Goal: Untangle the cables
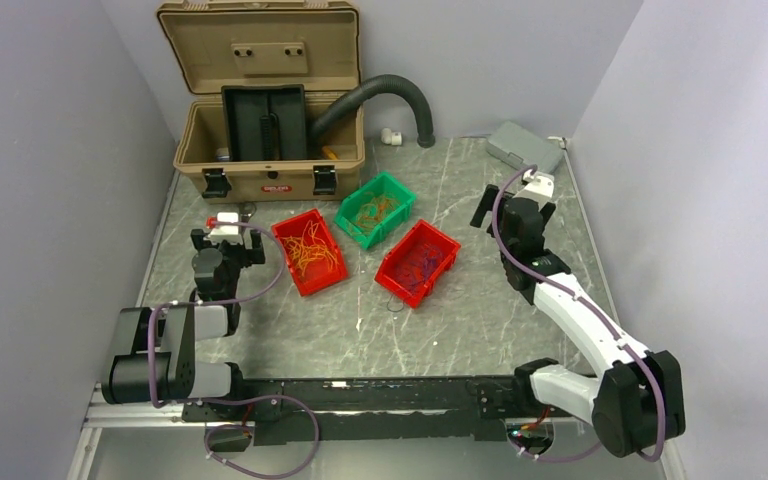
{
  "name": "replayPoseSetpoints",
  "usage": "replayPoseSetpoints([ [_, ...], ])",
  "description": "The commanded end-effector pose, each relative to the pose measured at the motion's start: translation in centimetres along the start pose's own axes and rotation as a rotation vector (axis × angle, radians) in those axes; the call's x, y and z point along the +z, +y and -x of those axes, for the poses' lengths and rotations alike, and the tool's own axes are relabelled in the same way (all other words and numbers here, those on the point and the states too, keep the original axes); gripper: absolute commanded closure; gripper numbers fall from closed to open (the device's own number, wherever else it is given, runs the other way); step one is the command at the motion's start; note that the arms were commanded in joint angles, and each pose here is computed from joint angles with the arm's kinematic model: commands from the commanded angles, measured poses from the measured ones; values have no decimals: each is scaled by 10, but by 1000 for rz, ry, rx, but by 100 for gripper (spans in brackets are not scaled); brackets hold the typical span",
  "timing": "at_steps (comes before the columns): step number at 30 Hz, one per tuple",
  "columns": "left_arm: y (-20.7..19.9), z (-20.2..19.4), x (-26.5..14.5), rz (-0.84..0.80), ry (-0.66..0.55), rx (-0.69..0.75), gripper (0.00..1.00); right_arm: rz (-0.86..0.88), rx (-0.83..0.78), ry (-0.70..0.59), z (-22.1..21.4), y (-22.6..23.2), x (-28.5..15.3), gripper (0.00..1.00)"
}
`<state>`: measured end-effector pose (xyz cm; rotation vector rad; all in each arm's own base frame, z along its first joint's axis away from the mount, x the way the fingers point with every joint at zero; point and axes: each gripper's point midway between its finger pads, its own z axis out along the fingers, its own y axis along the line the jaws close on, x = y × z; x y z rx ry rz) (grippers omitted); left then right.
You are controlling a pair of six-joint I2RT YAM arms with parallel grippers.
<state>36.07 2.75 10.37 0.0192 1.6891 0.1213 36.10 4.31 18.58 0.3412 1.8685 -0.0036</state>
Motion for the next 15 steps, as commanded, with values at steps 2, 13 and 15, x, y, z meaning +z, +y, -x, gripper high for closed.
replayPoseSetpoints([
  [2, -3, 18, 6, -24, -53, 14, 1, 71, 47, -32, 16, 12, -2, 0],
  [13, -3, 17, 6, -24, -52, 14, 1, 51, 35, -38, 18, 9, -1, 0],
  [15, -3, 17, 6, -23, -53, 14, 1, 41, 39, -45, 20, 6, -2, 0],
])
